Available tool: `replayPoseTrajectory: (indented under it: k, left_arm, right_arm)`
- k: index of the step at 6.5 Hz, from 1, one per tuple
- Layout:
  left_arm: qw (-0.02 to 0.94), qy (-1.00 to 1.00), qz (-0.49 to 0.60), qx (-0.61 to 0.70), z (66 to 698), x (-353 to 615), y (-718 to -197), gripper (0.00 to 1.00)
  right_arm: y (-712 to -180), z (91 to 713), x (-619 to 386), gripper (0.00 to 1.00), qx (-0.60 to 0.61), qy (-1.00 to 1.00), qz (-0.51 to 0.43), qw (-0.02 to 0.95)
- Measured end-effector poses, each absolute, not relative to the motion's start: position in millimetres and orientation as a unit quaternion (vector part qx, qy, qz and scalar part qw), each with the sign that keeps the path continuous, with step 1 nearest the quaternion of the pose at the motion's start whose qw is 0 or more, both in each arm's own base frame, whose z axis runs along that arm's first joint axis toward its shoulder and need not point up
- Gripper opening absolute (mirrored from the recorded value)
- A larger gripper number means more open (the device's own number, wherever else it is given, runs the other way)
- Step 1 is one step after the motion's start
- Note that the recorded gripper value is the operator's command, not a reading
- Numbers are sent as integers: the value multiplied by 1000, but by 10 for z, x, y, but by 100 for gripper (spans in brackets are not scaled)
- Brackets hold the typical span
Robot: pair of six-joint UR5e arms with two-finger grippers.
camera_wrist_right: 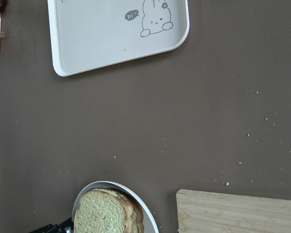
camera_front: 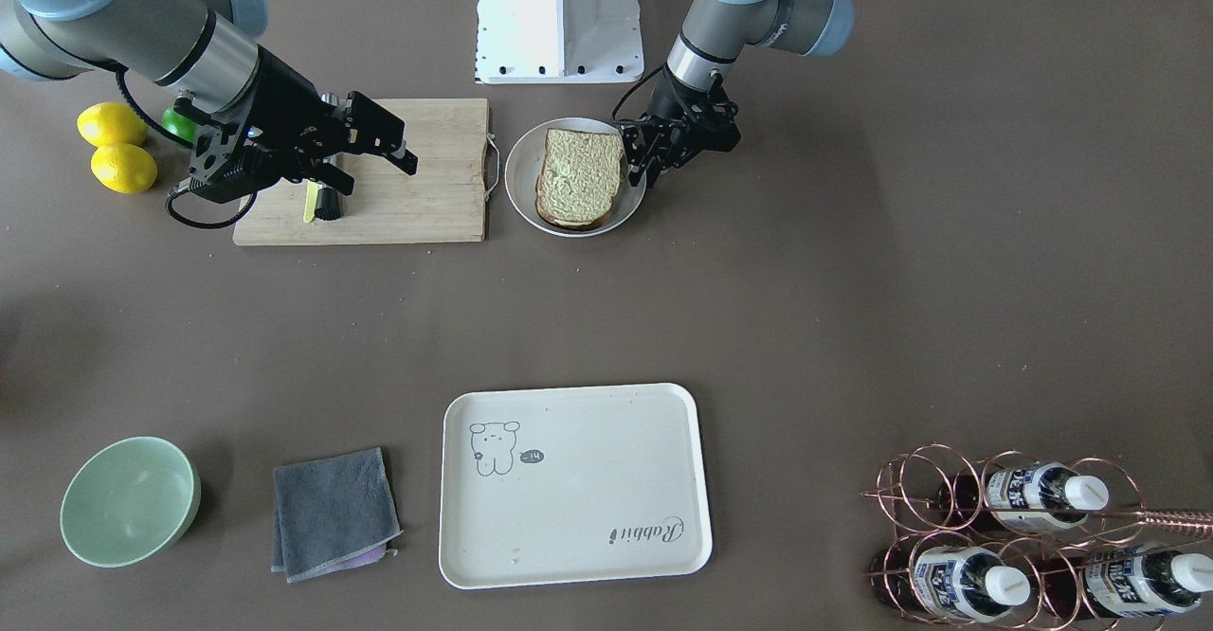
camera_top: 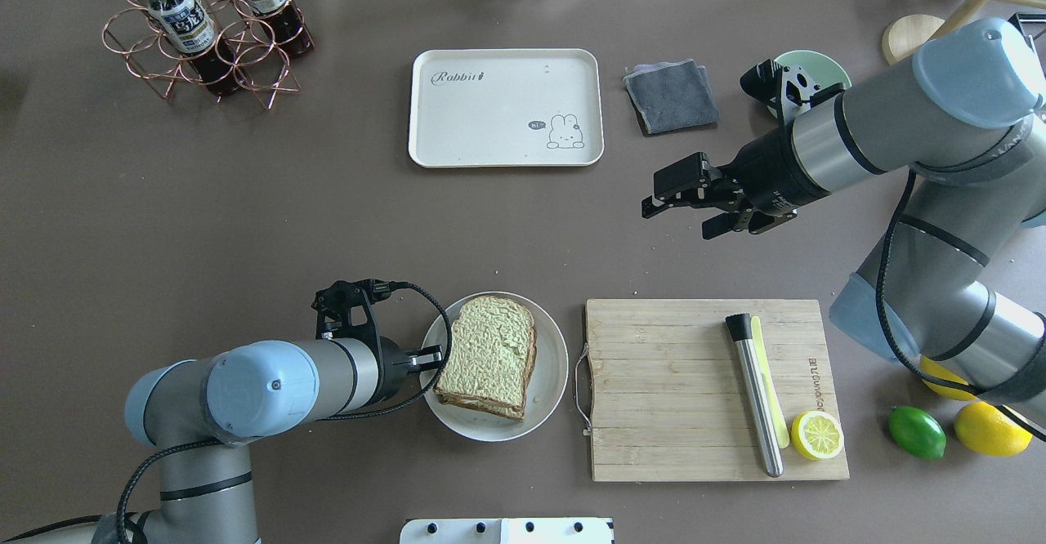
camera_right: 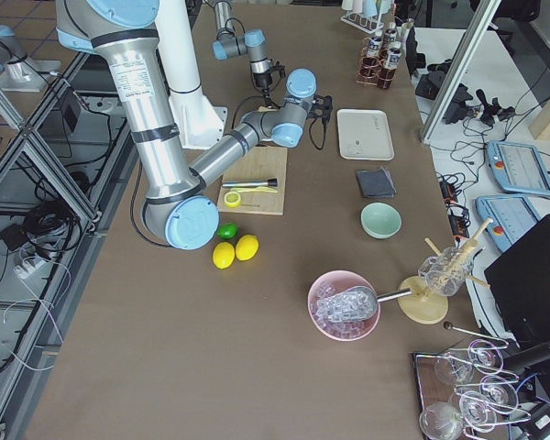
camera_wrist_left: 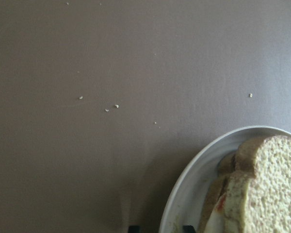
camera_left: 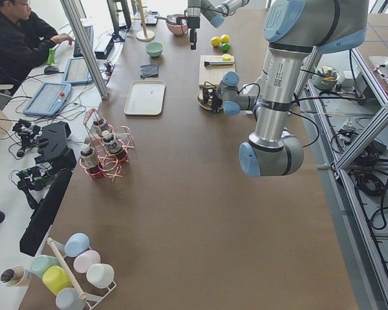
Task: Make sandwich and place on tray
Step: 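Lower the left gripper to the white plate rim and grasp it, then carry the plate with the left gripper onto the rabbit-printed tray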
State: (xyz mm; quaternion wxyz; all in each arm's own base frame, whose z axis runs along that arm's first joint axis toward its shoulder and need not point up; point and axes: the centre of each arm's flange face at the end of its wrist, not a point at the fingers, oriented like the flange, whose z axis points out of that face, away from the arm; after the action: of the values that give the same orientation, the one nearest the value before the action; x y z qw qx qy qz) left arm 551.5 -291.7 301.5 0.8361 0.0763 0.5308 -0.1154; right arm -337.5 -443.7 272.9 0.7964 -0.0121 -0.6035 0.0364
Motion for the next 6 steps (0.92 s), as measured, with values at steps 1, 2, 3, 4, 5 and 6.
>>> replayPoseTrajectory:
  k: [1, 2, 3, 4, 5, 6]
  left_arm:
    - [836, 532, -115, 77, 3002, 5517, -2919, 0]
    - [834, 534, -115, 77, 2970, 5508, -2927, 0]
    - [831, 538, -114, 77, 2910, 5489, -2945, 0]
    - [826, 546, -115, 78, 2811, 5436, -2981, 0]
    - [820, 556, -117, 73, 2672, 5315, -3094, 0]
    - [816, 561, -122, 62, 2567, 5159, -3305, 0]
  right_arm:
    - [-4444, 2743, -3378, 100, -12, -602, 38, 797]
    - [-4448, 2754, -3374, 100, -13, -602, 38, 798]
    - [-4451, 2759, -3364, 100, -13, -602, 39, 798]
    - [-4452, 2759, -3346, 100, -13, -602, 39, 797]
    - [-4445, 2754, -3308, 100, -10, -603, 41, 797]
    - [-4423, 2766, -3246, 100, -6, -605, 42, 795]
